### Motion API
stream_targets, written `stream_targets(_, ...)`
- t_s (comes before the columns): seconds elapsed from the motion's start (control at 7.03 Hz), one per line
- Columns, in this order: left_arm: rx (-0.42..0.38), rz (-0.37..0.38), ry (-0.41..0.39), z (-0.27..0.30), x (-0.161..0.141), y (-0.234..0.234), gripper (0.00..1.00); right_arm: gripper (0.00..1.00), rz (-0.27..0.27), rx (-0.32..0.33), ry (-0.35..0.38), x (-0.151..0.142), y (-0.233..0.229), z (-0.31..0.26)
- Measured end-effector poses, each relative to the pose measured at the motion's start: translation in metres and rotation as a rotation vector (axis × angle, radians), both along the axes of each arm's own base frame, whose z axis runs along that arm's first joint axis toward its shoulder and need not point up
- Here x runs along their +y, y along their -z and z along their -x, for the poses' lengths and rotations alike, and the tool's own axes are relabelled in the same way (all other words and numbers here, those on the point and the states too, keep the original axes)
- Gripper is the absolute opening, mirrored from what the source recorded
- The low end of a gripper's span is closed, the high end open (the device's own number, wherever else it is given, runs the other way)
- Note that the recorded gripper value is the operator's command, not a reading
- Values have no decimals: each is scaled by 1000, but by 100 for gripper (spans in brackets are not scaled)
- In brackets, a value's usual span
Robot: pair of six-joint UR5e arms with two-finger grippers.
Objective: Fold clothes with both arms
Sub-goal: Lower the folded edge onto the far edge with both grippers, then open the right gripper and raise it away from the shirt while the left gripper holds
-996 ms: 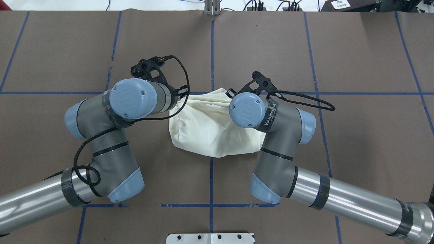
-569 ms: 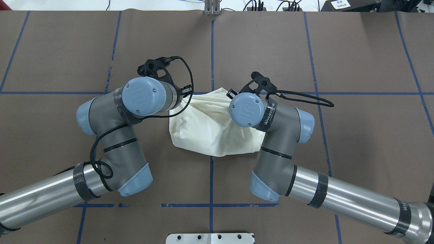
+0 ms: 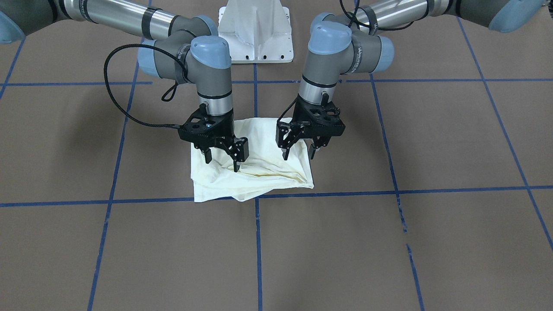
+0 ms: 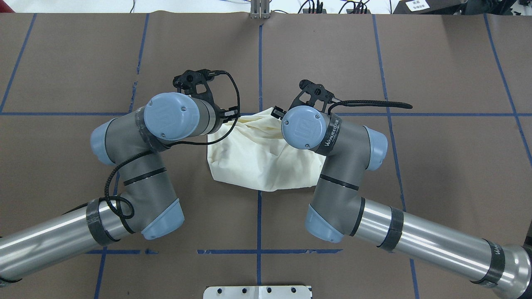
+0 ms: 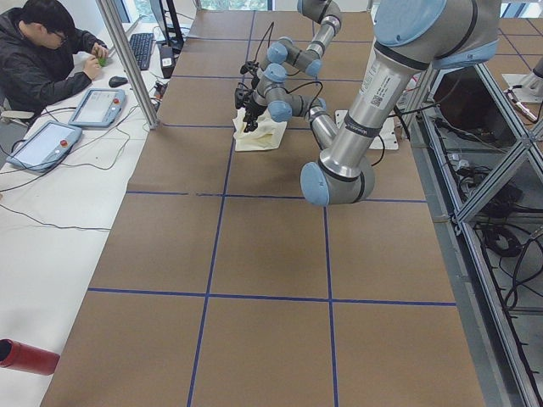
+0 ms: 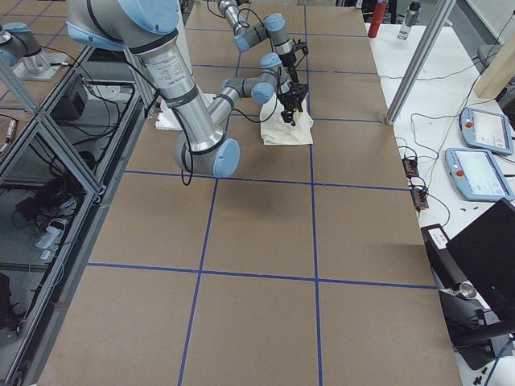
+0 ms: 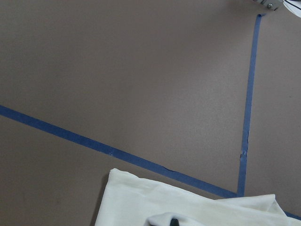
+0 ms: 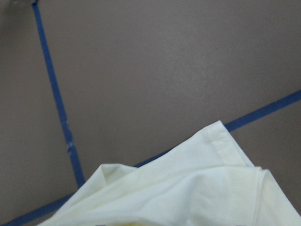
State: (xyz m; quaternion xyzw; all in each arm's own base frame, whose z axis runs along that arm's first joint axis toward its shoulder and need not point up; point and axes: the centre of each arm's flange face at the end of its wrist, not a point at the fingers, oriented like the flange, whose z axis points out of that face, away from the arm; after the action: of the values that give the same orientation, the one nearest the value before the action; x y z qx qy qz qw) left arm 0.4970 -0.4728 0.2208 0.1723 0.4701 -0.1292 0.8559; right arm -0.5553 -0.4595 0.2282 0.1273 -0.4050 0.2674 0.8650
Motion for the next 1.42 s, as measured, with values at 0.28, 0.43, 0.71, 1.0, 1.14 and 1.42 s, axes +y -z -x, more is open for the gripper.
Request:
stream_targets(0.28,-3,-44,-48,29,2,-5,100,100,-66,20,102,30,6,13)
stream_targets(0.43,-3,-48,-52,33,2,-6,100,100,-103,52,132,41,3,23)
stream_targets(0.71,-1,-50,-53,36,3,-5,100,100,-143,142,141,33,-15,41)
stream_targets(1.0,7,-52,-51,39,5,-2,100,100,-157,242,131,-1,-41,43)
stream_targets(1.14,12,-54,-51,40,6,0,100,100,-152,292,121,-26,-57,36)
stream_targets(1.42,13,-53,-53,42,9,-2,100,100,-157,397,109,-91,-83,-1)
